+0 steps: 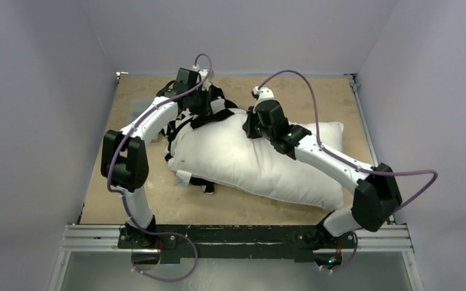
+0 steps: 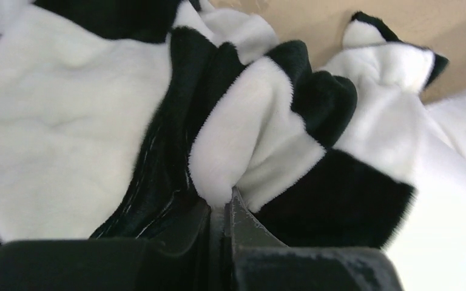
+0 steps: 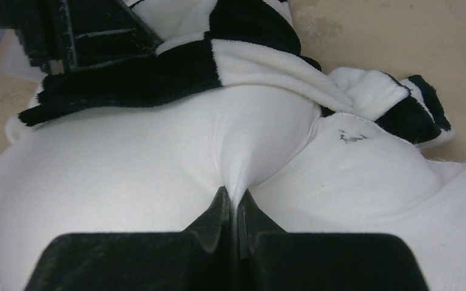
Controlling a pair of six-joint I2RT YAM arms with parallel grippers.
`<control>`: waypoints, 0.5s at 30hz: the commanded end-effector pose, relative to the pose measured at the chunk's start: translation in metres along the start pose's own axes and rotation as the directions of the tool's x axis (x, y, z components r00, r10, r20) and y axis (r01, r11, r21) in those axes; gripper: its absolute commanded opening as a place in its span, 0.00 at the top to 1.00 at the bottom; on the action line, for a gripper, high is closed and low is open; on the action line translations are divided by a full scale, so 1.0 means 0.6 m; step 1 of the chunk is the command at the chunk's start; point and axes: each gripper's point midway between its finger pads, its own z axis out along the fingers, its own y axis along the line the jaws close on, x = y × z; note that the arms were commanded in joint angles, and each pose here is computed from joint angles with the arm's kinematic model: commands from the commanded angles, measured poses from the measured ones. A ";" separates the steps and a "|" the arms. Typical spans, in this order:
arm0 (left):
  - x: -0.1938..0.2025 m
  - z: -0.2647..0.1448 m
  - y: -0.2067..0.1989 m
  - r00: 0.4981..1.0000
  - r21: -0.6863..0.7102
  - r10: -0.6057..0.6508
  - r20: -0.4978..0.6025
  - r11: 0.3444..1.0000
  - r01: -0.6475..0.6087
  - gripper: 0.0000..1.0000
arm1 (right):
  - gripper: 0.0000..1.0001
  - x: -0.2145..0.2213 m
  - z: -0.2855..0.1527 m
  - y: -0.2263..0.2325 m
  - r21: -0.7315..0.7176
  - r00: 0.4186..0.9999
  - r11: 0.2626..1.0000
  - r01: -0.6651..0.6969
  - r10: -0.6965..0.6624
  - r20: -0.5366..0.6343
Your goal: Remove the pillowcase from the pillow
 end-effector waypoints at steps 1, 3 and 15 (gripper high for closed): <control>-0.093 -0.066 0.068 0.980 -0.158 -0.057 0.190 0.984 0.088 1.00 | 1.00 -0.049 -0.089 0.021 -0.063 0.996 0.998 -0.027 0.032 0.080; -0.126 -0.095 0.101 0.959 -0.197 -0.090 0.270 0.969 0.147 1.00 | 1.00 -0.076 -0.125 0.035 -0.119 0.991 0.993 -0.029 0.045 0.129; -0.211 -0.184 0.169 0.900 -0.288 -0.090 0.428 0.930 0.230 1.00 | 1.00 -0.223 -0.323 0.044 -0.238 0.881 0.968 -0.077 0.178 0.438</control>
